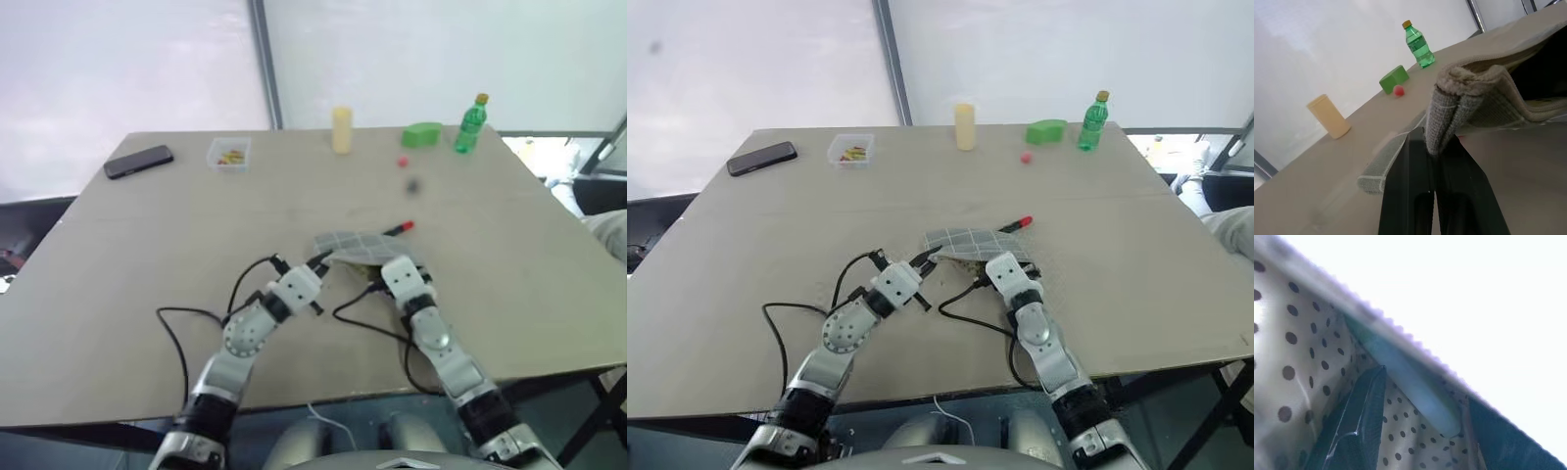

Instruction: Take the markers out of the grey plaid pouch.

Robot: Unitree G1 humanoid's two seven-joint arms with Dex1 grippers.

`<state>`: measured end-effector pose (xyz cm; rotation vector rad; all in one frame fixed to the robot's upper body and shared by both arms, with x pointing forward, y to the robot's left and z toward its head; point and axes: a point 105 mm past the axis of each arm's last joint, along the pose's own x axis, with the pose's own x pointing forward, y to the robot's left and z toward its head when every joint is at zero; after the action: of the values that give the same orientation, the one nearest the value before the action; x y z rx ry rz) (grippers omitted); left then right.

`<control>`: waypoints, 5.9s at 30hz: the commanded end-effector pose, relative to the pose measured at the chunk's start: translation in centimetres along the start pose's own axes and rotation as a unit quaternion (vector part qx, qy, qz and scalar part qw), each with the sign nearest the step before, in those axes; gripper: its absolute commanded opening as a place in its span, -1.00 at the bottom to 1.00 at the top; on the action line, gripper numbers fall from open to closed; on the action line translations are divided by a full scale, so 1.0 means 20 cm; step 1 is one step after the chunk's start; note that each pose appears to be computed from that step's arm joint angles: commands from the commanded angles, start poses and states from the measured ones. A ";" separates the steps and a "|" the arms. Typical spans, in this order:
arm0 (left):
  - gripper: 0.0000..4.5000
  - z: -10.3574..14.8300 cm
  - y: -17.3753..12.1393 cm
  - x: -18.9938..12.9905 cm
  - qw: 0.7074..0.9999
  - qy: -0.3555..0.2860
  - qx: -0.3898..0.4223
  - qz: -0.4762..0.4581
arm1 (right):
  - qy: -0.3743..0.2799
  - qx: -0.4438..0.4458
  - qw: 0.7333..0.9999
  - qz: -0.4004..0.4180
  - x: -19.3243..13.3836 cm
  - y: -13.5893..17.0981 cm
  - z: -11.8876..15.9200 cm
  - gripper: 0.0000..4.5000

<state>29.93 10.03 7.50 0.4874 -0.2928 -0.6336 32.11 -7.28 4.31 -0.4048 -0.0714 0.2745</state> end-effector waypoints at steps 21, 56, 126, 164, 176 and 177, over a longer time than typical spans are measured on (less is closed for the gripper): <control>-1.00 0.14 0.39 0.19 0.964 -0.016 -0.259 -0.053 | -0.035 0.199 0.958 0.204 0.30 0.13 0.59 0.17; -1.00 0.18 0.61 0.21 0.989 -0.021 -0.144 -0.008 | -0.056 0.131 0.962 0.234 0.32 0.15 0.66 0.17; -1.00 0.11 0.54 0.18 0.983 0.001 -0.178 0.035 | -0.056 0.050 0.985 0.156 0.16 -0.10 0.57 0.17; -1.00 0.03 0.52 0.17 0.976 0.022 -0.211 0.049 | -0.003 0.124 0.987 0.104 0.07 -0.23 0.45 0.17; -1.00 0.10 0.49 0.18 0.983 -0.002 -0.172 -0.064 | 0.017 0.238 0.958 0.158 0.23 -0.10 0.56 0.17; -1.00 0.11 0.48 0.17 0.983 -0.001 -0.170 -0.074 | 0.016 0.249 0.955 0.161 0.25 -0.10 0.58 0.17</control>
<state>36.74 14.11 12.93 0.1550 -0.0821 -0.7732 35.68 -3.46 14.59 0.0517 0.1224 0.5853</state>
